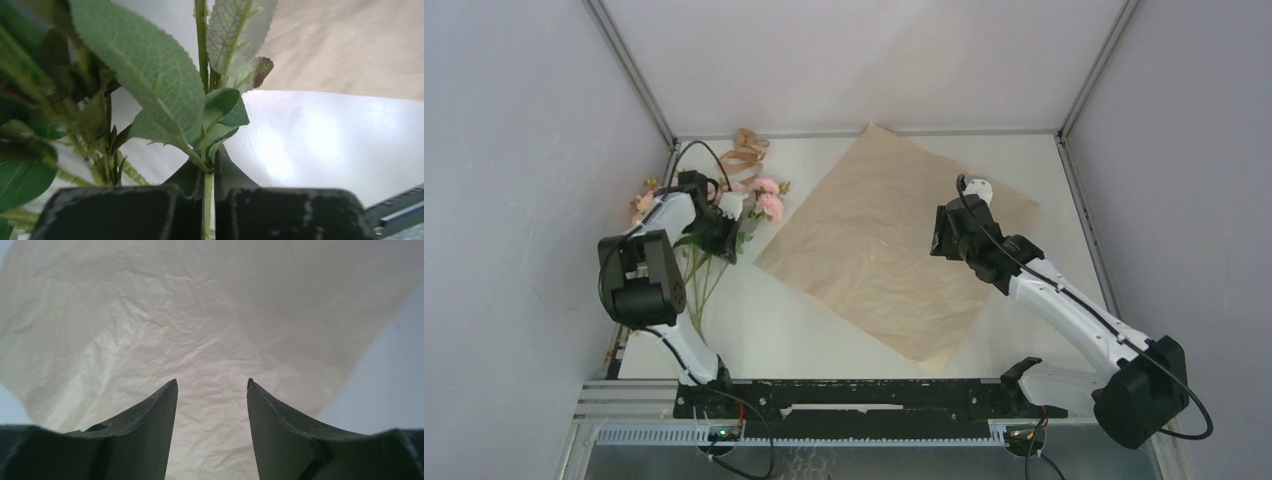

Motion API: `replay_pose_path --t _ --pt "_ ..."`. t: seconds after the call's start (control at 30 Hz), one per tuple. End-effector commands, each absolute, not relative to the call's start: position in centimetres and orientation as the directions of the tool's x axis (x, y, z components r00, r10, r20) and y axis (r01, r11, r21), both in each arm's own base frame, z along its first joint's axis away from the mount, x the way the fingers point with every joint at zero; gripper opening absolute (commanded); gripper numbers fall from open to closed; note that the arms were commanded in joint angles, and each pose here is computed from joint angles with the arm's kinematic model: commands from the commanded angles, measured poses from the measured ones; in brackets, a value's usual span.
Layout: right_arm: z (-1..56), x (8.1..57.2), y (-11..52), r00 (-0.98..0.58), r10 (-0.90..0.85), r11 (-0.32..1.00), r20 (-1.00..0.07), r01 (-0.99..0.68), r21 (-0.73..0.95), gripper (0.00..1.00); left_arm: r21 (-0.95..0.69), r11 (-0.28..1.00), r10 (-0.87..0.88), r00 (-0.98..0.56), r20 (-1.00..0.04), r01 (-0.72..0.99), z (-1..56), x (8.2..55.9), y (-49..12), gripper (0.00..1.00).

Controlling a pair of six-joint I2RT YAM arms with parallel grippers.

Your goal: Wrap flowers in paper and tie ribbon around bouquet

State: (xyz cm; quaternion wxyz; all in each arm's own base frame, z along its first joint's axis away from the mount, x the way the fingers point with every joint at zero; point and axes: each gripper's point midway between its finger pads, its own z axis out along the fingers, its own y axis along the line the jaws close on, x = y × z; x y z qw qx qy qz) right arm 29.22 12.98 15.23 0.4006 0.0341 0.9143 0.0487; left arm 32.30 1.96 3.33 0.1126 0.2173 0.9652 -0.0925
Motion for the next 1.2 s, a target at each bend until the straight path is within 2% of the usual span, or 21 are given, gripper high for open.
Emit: replay_pose_path --t 0.0,0.1,0.17,0.23,0.27,0.3,0.4,0.6,0.67,0.7,0.77,0.8,0.83,0.87,0.9,0.93,0.97,1.0,1.07,1.17 --pt "19.3 28.6 15.8 -0.609 0.076 0.964 -0.790 -0.158 0.215 0.63 -0.252 0.868 0.207 -0.774 -0.599 0.427 16.2 35.5 -1.5 0.00" --pt "22.1 27.6 20.2 -0.563 0.052 0.876 -0.825 -0.371 0.308 0.67 -0.296 0.833 0.106 -0.660 -0.743 0.468 24.4 35.3 -3.9 0.00" --pt "24.4 26.7 23.7 -0.503 0.039 0.806 -0.863 -0.495 0.325 0.76 -0.380 0.750 0.007 -0.582 -0.813 0.541 29.6 34.4 -6.7 0.00" --pt "27.0 26.2 27.4 -0.435 0.067 0.729 -0.898 -0.593 0.341 0.85 -0.477 0.651 -0.103 -0.554 -0.826 0.590 33.3 33.3 -9.6 0.00" --pt "28.7 25.9 29.5 -0.403 0.101 0.672 -0.909 -0.647 0.362 0.96 -0.510 0.605 -0.137 -0.552 -0.823 0.611 34.4 32.7 -11.1 0.00" --pt "30.4 25.5 31.6 -0.377 0.138 0.608 -0.916 -0.697 0.379 0.99 -0.532 0.572 -0.157 -0.554 -0.818 0.624 34.8 32.1 -12.4 0.00" --pt "34.4 24.9 37.1 -0.358 0.211 0.479 -0.910 -0.773 0.415 1.00 -0.520 0.503 -0.178 -0.506 -0.844 0.691 37.0 30.2 -16.1 0.00" --pt "33.7 25.3 44.8 -0.386 0.177 0.431 -0.905 -0.797 0.424 0.96 -0.564 0.417 -0.187 -0.540 -0.821 0.713 38.1 28.5 -19.2 0.00" --pt "32.8 26.4 45.6 -0.418 0.192 0.459 -0.888 -0.761 0.458 0.89 -0.586 0.391 -0.178 -0.566 -0.805 0.710 37.7 28.0 -19.9 0.00" --pt "32.1 27.1 45.8 -0.429 0.201 0.483 -0.881 -0.739 0.470 0.82 -0.594 0.382 -0.181 -0.574 -0.799 0.707 37.6 27.9 -20.0 0.00" --pt "31.5 27.9 45.6 -0.447 0.213 0.515 -0.869 -0.704 0.489 0.46 -0.598 0.371 -0.175 -0.579 -0.796 0.710 37.4 27.5 -20.0 0.00" --pt "31.1 28.6 45.1 -0.450 0.222 0.547 -0.865 -0.676 0.493 0.20 -0.594 0.377 -0.170 -0.577 -0.799 0.711 37.3 27.4 -19.9 0.00" --pt "30.7 29.0 44.6 -0.455 0.224 0.573 -0.862 -0.654 0.494 0.01 -0.588 0.392 -0.161 -0.577 -0.801 0.707 36.9 27.5 -19.7 0.00" --pt "30.2 29.5 43.8 -0.464 0.223 0.607 -0.857 -0.622 0.495 0.00 -0.577 0.426 -0.146 -0.577 -0.804 0.697 36.3 27.8 -19.3 0.00" --pt "29.6 30.0 42.8 -0.476 0.215 0.640 -0.853 -0.591 0.491 0.00 -0.560 0.471 -0.113 -0.584 -0.804 0.681 35.1 28.1 -18.7 0.17" --pt "28.9 30.7 41.8 -0.491 0.205 0.674 -0.847 -0.557 0.485 0.00 -0.525 0.525 -0.061 -0.586 -0.808 0.669 33.8 28.4 -17.8 0.47" --pt "27.1 31.3 40.1 -0.527 0.172 0.722 -0.832 -0.507 0.470 0.00 -0.465 0.600 0.013 -0.589 -0.808 0.651 32.0 29.0 -16.3 0.89" --pt "25.5 32.1 38.5 -0.561 0.144 0.759 -0.815 -0.466 0.455 0.00 -0.393 0.671 0.095 -0.599 -0.795 0.629 30.0 29.7 -14.5 0.98" --pt "21.0 33.7 34.8 -0.662 0.069 0.839 -0.746 -0.367 0.403 0.00 -0.253 0.774 0.236 -0.636 -0.735 0.580 25.9 30.8 -9.9 1.00" --pt "13.9 34.8 28.4 -0.810 -0.026 0.949 -0.586 -0.204 0.241 0.00 -0.099 0.884 0.301 -0.717 -0.629 0.457 20.7 31.7 -2.3 1.00"
